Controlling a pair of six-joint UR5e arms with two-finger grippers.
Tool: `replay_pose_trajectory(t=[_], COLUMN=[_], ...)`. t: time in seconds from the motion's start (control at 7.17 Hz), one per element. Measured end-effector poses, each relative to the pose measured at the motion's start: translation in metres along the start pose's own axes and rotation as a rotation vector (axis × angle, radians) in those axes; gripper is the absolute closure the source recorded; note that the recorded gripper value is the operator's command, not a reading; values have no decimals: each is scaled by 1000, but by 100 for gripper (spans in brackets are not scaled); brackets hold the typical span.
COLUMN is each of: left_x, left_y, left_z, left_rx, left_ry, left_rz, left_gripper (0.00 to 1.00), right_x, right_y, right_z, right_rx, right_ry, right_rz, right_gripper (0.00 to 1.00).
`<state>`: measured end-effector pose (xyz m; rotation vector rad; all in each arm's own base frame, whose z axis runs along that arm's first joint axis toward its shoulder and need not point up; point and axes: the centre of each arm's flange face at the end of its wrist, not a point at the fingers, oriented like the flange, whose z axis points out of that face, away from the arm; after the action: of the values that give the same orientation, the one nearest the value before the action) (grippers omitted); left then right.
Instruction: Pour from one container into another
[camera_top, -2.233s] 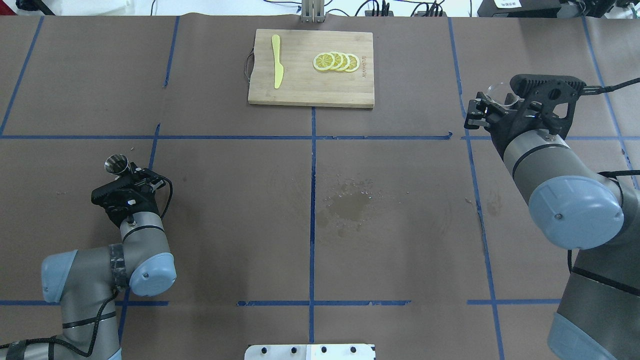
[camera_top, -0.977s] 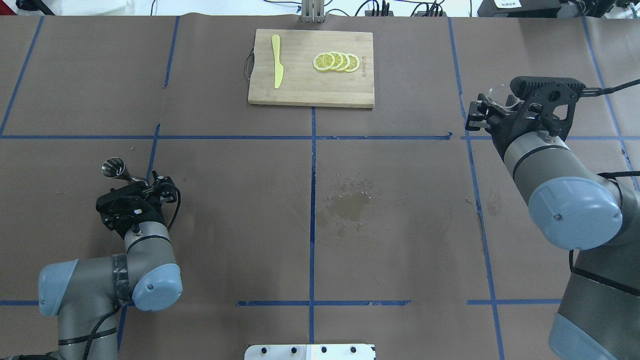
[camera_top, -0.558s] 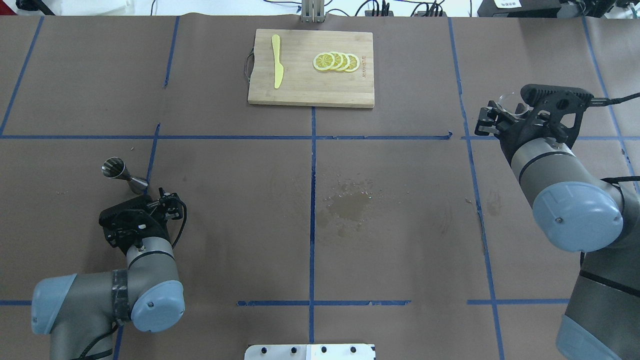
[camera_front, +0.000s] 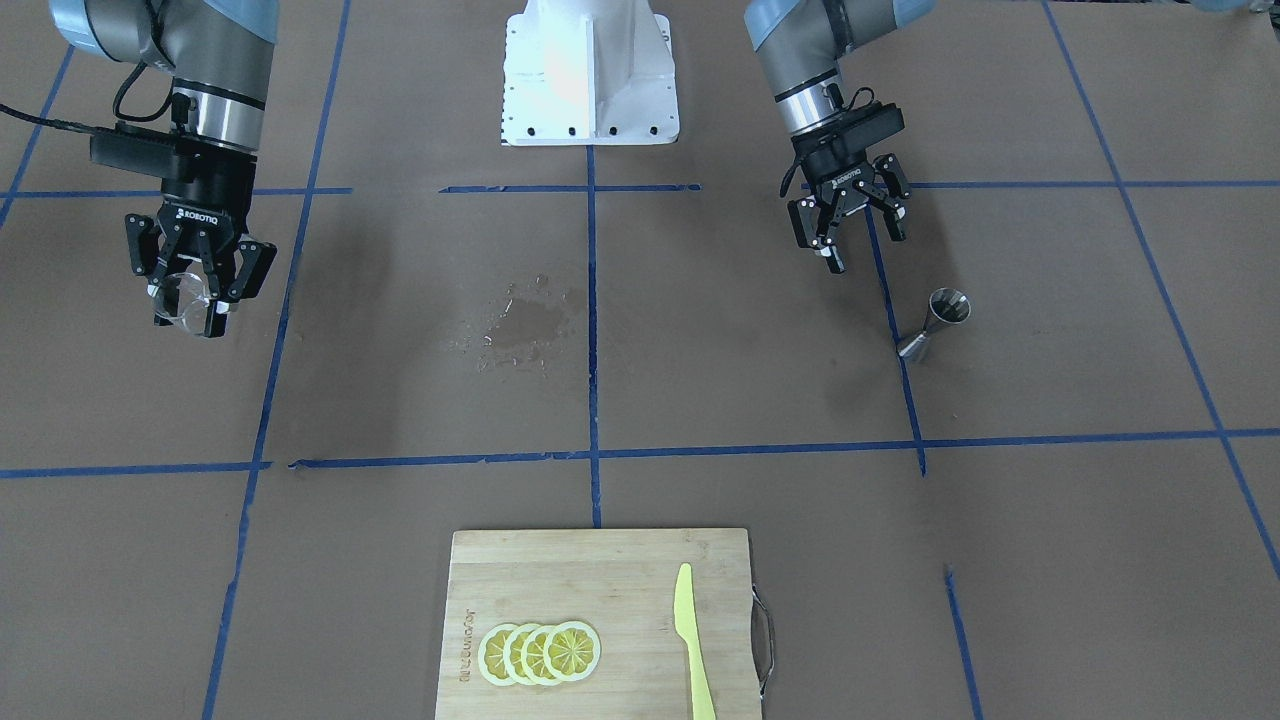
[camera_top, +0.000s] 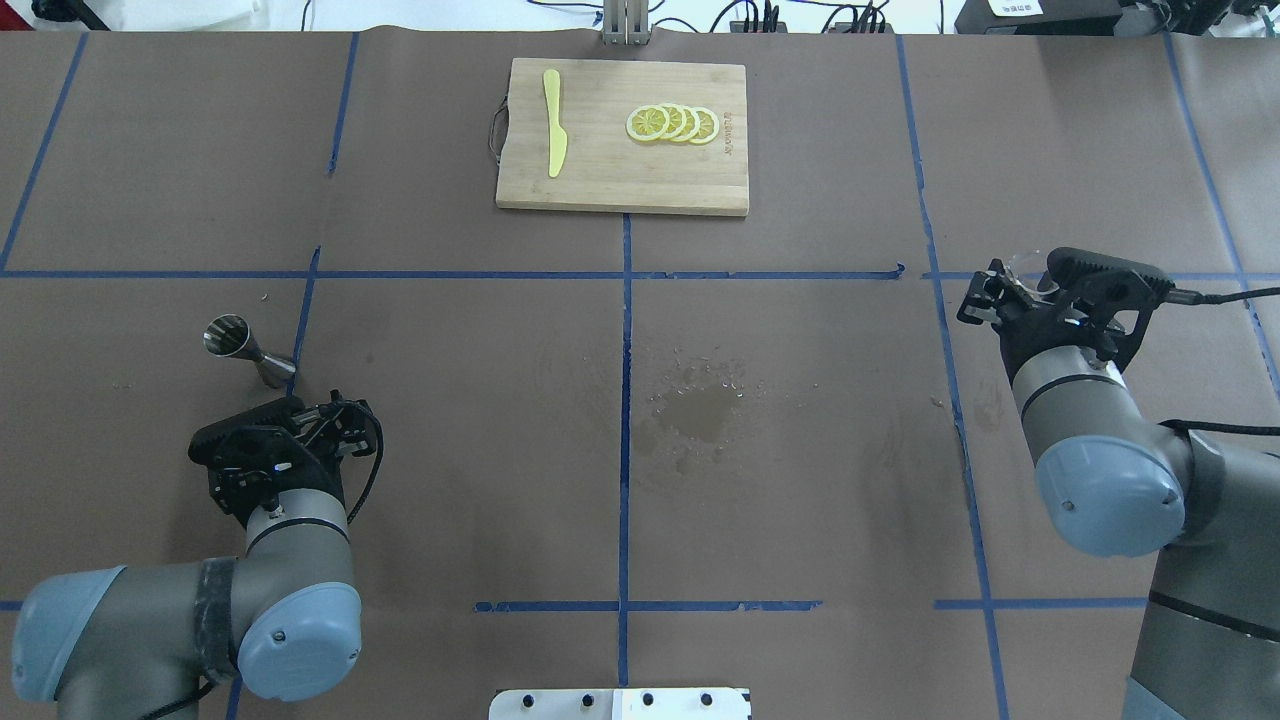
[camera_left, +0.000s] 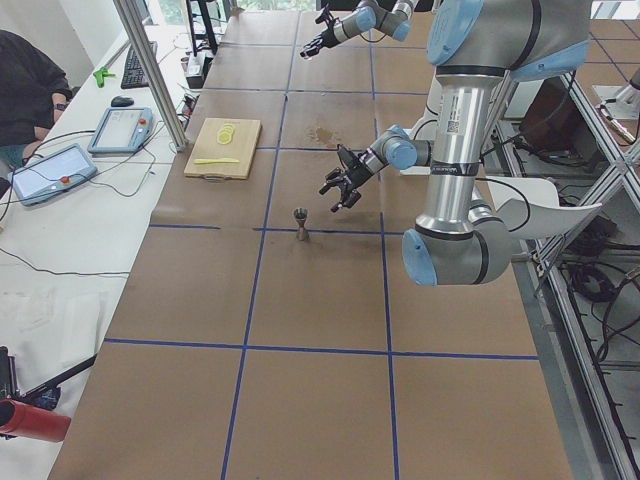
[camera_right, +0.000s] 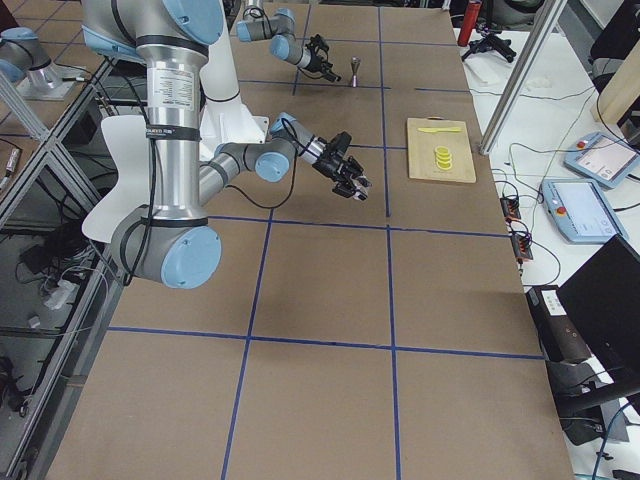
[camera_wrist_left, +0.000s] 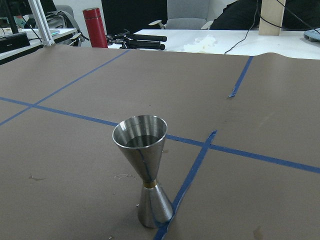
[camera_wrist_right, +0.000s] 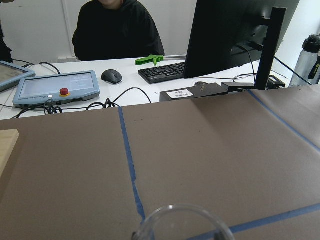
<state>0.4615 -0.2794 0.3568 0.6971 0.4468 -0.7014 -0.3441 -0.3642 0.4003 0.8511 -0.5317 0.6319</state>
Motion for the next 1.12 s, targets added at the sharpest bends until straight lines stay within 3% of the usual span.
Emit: replay_pose_trajectory(t=[0.56, 1.12], left_x=[7, 31], left_y=[-87, -189], left_z=[-72, -90], left_rx=[-163, -182], left_ry=[95, 156], left_rz=[73, 143], left_gripper=[0, 0], right_x=[22, 43], right_y=[69, 134], right_z=[-1, 8], right_rx=[68, 89], right_ry=[-1, -2], right_rz=[22, 43], right_gripper=[100, 100])
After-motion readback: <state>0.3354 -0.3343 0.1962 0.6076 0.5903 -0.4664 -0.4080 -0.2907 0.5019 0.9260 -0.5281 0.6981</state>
